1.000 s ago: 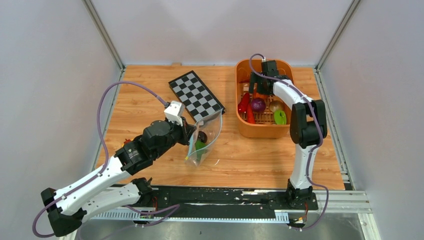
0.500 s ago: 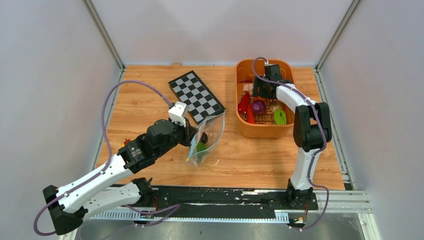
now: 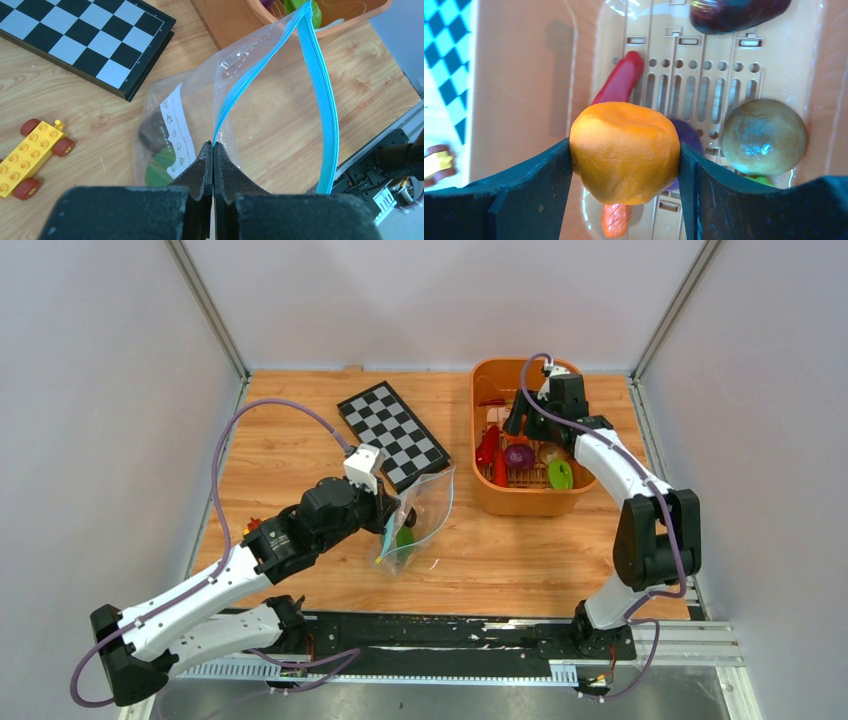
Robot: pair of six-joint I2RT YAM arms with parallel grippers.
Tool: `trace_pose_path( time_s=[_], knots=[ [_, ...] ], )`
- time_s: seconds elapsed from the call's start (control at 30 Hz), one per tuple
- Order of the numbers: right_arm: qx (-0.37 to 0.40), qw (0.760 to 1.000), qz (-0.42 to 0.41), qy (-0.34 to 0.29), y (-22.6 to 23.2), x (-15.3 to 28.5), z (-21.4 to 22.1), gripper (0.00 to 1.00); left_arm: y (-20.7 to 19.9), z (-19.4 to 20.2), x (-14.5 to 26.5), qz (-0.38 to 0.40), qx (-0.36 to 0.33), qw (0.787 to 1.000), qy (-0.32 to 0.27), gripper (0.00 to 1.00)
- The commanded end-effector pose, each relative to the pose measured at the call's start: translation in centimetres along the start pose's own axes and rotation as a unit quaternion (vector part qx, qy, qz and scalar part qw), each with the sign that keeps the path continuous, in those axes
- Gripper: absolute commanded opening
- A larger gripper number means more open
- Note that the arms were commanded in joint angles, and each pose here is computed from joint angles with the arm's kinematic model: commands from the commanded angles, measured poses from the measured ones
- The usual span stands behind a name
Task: Place the food in the zip-top bag and seal the zipper
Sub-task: Place the fake fruit in the zipper food storage bag.
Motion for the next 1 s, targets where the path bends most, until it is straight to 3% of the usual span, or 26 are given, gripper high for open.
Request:
trace_pose_path(
  time_s=[0.0,0.33,0.63,0.97],
  knots=[
    [-0.013,0.996,-0.058,-0.072,1.4,3.1,-2.4,0.52,-0.9,-1.3,0.3,0.018,0.010,1.000,-0.019,0.00],
    [-0.011,0.974,-0.192,-0.121,4.1,8.1,-1.4,0.52,-0.9,-1.1,0.0,0.010,0.020,1.000,-0.018,0.00],
    [0.019,0.924,-0.326,-0.199,6.8,14.8,-0.1,0.53,-0.7,-0.9,-0.4,-0.007,0.034,0.999,-0.016,0.00],
    [0.128,0.872,-0.421,-0.214,11.1,20.3,1.5,0.53,-1.7,-0.3,-1.4,0.025,0.057,0.998,0.012,0.00]
  ],
)
Point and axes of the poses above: each gripper's point midway between its finger pads, its own x axis back along the fingers, its own y axis along the line the jaws close on, z = x × y, the point moved 9 cm from there along x, back along the fingers, and after that the axes turned 12 degrees about x, right-handed, at the moved point
